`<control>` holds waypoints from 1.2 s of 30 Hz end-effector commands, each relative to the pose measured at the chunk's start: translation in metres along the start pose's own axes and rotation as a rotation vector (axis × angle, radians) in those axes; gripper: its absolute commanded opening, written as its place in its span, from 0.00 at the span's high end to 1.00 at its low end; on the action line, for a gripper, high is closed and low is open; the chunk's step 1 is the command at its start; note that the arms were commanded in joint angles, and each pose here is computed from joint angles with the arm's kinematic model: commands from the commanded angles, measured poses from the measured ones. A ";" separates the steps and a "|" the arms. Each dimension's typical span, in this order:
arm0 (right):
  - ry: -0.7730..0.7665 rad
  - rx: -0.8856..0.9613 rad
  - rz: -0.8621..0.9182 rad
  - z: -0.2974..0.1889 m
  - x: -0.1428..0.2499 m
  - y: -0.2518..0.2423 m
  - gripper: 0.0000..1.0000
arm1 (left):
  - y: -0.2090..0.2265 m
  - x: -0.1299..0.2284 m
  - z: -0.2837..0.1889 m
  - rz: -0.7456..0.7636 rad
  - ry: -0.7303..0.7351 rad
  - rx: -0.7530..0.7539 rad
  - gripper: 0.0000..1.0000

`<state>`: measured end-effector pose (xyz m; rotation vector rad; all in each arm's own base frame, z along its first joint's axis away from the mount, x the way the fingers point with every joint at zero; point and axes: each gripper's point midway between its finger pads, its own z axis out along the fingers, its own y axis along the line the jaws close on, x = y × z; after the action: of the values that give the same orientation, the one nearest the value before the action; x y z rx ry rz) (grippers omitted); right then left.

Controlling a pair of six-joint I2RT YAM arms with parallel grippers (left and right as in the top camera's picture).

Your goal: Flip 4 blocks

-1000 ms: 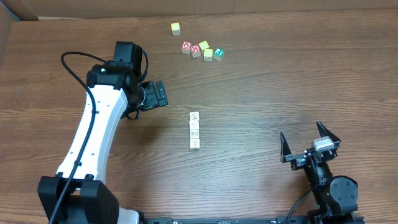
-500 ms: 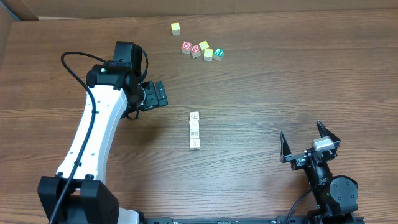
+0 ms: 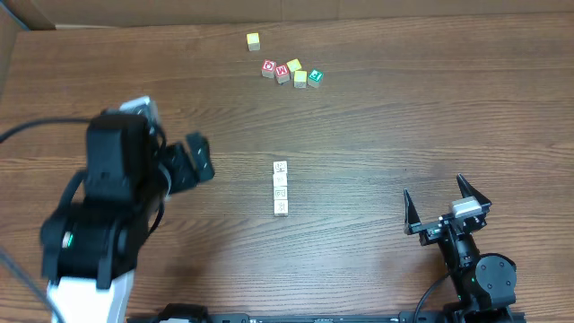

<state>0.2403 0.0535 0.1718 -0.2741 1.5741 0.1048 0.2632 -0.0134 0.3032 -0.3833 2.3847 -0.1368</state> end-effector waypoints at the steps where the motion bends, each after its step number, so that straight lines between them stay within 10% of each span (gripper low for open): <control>1: -0.006 -0.002 -0.004 0.000 0.001 0.000 0.00 | 0.011 0.006 -0.011 0.002 -0.008 -0.043 0.00; 18: -0.006 -0.002 -0.004 0.000 0.001 0.000 0.00 | 0.041 0.092 0.041 0.006 0.045 -0.056 0.00; 29: -0.006 -0.002 -0.004 0.000 0.001 0.000 0.00 | -0.007 0.007 0.012 -0.037 -0.699 0.335 0.00; 36: -0.006 -0.002 -0.004 0.000 0.001 0.000 0.00 | 0.004 0.015 -0.003 -0.059 -0.899 0.395 0.00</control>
<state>0.2404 0.0535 0.1721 -0.2740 1.5729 0.1042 0.2535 -0.0177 0.3091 -0.2440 1.4358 -0.3693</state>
